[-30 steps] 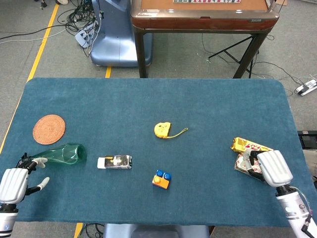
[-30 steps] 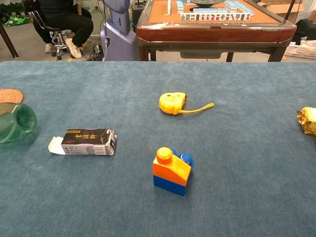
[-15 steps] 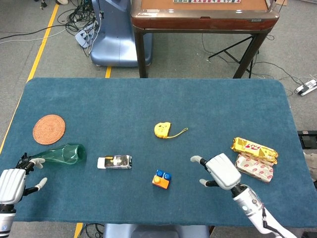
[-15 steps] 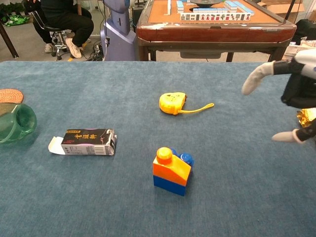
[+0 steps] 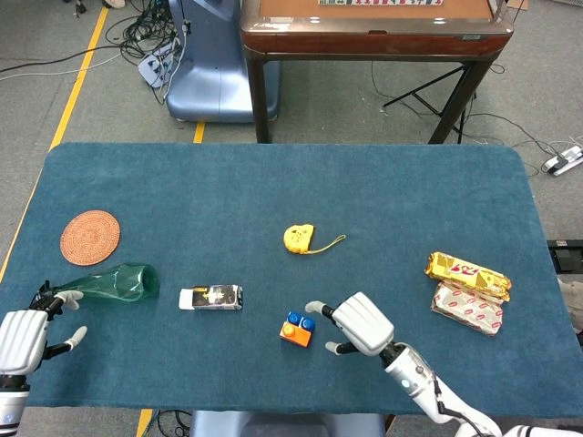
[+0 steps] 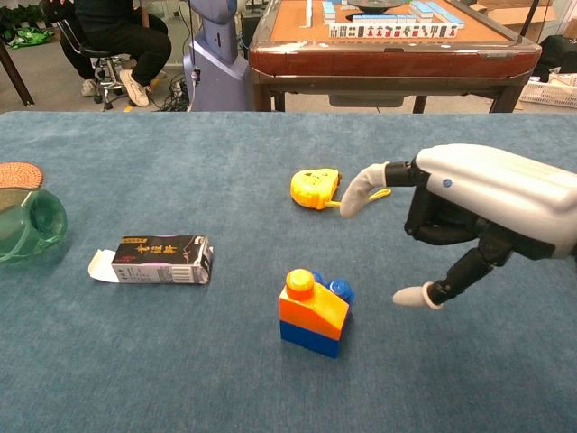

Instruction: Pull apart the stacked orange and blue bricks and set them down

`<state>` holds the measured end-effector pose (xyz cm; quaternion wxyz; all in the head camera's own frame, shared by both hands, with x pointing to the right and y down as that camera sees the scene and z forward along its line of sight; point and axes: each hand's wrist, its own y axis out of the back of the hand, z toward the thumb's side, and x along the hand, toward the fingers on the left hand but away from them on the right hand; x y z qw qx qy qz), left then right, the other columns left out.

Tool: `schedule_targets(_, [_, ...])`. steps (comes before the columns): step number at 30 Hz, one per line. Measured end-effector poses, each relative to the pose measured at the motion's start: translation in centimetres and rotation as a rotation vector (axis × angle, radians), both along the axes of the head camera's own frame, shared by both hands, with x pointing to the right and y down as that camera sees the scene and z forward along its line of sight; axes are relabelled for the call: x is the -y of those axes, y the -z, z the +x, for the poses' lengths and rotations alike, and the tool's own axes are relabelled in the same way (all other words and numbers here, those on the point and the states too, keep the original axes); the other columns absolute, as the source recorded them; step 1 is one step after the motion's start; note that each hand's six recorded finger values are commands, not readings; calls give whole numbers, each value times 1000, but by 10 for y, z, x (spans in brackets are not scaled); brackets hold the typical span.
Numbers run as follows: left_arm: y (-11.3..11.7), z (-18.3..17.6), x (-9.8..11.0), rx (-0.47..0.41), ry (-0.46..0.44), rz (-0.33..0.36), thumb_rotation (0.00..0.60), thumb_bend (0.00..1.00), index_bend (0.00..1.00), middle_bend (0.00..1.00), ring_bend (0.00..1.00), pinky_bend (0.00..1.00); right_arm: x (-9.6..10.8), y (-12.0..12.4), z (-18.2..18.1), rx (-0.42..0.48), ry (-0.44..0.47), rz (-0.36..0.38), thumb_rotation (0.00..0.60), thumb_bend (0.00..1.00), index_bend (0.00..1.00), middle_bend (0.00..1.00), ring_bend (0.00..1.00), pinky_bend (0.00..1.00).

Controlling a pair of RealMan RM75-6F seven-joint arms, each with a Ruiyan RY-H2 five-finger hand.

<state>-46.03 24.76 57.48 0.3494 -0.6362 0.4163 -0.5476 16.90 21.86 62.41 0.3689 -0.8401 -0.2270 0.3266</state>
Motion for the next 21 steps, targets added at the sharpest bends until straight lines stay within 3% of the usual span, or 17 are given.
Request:
schedule_targets(8, [-3,2,-1,-2,-1,-9,600,239,407,442,471,720,-3,-3,-24,37,63,0,600,0,288,1000,1000,1000])
schedule_targets(21, [-4,-1,-4,-2,7,-16,600,239,407,442,471,720,-5,-14,-57,-3,166,69,600,0,272,1000,1000,1000])
